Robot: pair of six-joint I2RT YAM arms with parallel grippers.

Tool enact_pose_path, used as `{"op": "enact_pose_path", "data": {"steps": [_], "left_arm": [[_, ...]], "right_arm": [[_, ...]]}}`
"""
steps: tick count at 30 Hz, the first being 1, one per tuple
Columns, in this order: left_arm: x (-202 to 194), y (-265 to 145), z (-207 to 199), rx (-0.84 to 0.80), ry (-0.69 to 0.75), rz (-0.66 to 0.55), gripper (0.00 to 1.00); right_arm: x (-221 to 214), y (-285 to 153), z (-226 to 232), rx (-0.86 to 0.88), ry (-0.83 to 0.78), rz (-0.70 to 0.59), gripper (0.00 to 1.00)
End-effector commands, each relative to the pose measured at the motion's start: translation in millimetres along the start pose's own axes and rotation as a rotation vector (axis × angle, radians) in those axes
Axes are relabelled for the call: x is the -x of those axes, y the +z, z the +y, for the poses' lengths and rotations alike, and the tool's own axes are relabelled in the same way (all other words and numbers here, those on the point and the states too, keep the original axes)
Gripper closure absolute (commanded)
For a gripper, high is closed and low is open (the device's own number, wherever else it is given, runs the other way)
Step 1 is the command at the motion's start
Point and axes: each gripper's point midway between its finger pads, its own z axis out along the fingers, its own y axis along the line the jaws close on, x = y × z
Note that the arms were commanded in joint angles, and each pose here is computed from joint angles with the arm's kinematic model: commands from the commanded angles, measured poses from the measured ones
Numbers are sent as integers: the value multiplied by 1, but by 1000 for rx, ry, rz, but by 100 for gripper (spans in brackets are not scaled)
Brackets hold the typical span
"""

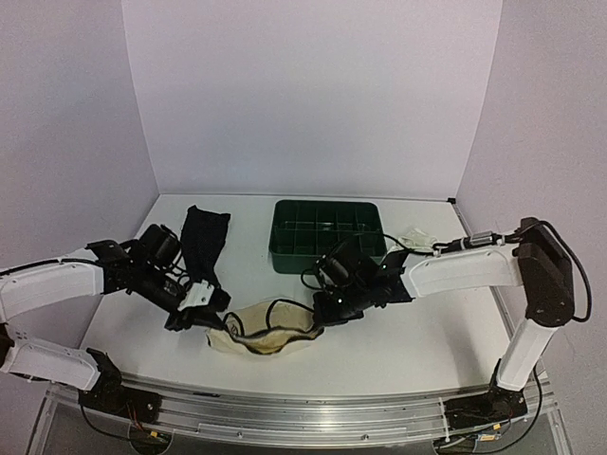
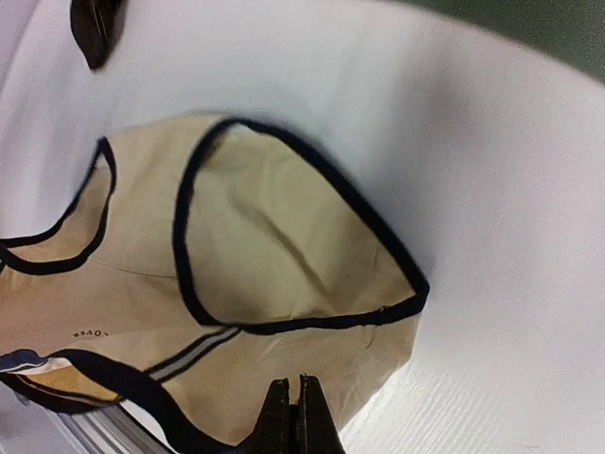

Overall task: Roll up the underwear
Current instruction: Flatten out the underwear at the center of the board.

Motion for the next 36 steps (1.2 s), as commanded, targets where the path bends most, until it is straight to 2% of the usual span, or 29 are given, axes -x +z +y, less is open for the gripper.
{"op": "enact_pose_path", "data": {"steps": [1, 5, 10, 12, 15, 17, 19, 23, 26, 29, 31, 33, 36], "left_arm": [[-31, 19, -40, -132, 18, 68, 100], [-40, 28, -72, -213, 65, 88, 100], [-42, 45, -101, -295, 124, 133, 98], [-46, 49, -107, -326, 130, 158, 92], [-53, 48, -120, -376, 155, 175, 73], [-59, 44, -129, -405, 183, 188, 55], [-66, 40, -134, -421, 202, 212, 47], [-73, 25, -146, -491, 246, 258, 37], [-69, 14, -149, -520, 283, 263, 33], [-55, 20, -127, -432, 295, 254, 33], [-36, 32, -101, -356, 256, 228, 35], [-19, 44, -77, -309, 181, 202, 38], [-2, 56, -36, -249, 90, 170, 46]], "right_arm": [[-35, 16, 24, 93, -100, 60, 100], [-67, 19, 16, 77, -101, 113, 100], [-76, 24, 16, 79, -105, 138, 98], [-80, 26, 12, 69, -102, 148, 91], [-92, 23, 3, 60, -76, 172, 81], [-101, 16, -2, 57, -61, 183, 72], [-106, 6, -10, 36, -55, 189, 65], [-109, -20, -35, -82, -56, 187, 59], [-108, -42, -49, -156, -50, 174, 50], [-108, -53, -53, -177, -32, 174, 38], [-101, -57, -51, -185, -15, 153, 38], [-91, -62, -54, -233, 18, 120, 42], [-76, -66, -51, -293, 71, 98, 64]]}}
